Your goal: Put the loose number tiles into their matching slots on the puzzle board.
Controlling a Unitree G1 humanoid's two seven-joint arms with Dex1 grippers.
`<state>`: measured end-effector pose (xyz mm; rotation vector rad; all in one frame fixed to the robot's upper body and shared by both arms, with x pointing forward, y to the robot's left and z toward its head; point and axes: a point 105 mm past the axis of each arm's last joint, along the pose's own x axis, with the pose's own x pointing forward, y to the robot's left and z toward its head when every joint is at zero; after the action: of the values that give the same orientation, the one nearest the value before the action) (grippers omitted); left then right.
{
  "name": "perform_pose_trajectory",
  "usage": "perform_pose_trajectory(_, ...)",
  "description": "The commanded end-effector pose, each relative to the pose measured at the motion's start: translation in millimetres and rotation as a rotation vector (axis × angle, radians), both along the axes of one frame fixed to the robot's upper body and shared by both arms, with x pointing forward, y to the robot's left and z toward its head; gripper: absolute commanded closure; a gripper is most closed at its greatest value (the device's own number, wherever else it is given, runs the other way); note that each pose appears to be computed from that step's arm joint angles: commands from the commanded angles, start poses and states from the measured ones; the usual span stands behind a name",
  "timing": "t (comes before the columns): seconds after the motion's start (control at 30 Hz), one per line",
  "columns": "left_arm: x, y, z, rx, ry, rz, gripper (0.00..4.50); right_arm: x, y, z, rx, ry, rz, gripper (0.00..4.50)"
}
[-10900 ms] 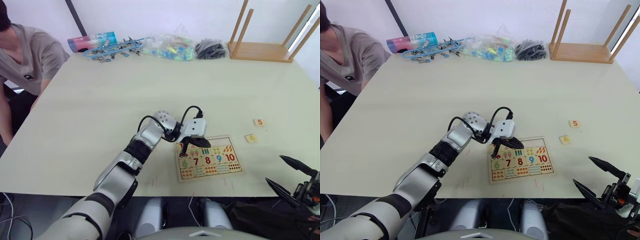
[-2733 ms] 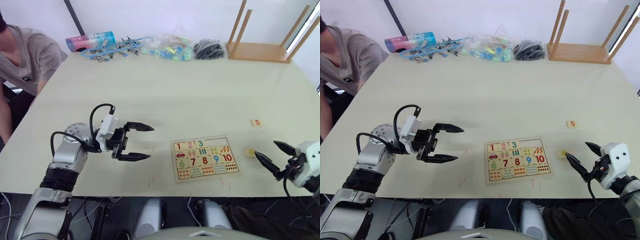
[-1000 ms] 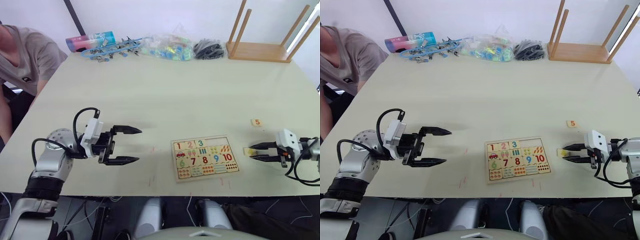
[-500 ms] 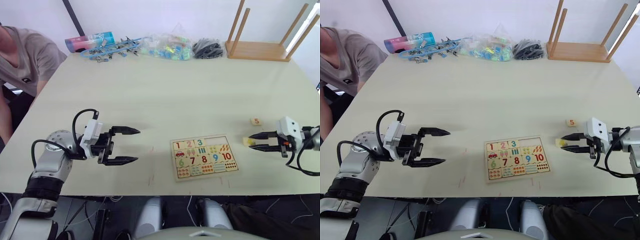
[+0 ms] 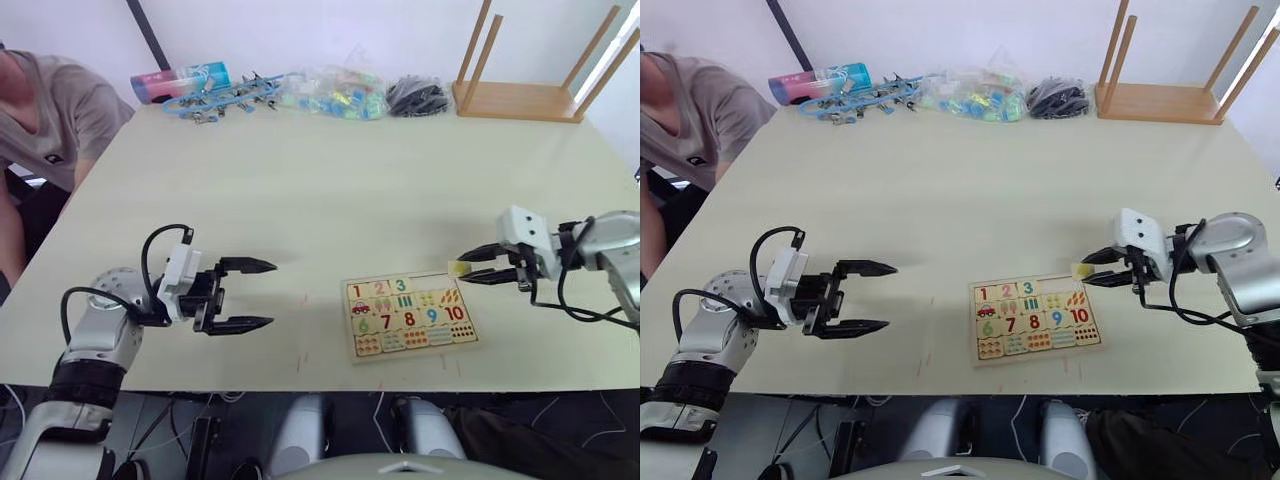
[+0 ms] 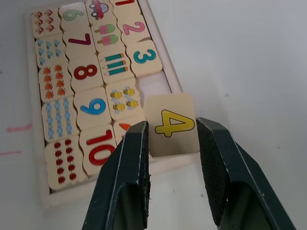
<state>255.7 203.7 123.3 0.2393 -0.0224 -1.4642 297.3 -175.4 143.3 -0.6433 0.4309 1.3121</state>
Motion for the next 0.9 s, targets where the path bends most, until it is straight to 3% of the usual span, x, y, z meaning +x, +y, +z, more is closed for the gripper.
perform_pose_trajectory(0.03, -1.6, 0.7, 11.6, -0.004, -0.065, -0.023, 0.0, 1.0, 11.2, 9.9, -0.053, -0.025, 0.033, 3.61)
perform_pose_trajectory(0.33, -1.6, -7.3, 9.2, -0.039, -0.07, -0.01, 0.0, 5.8, 37.2, 9.1, -0.133, 0.006, 0.051, 3.61)
perform_pose_trajectory(0.9, -6.2, -16.3, 8.9, -0.028, -0.072, -0.056, 0.0, 13.3, 49.0, -7.3, -0.274, -0.024, 0.08, 3.61)
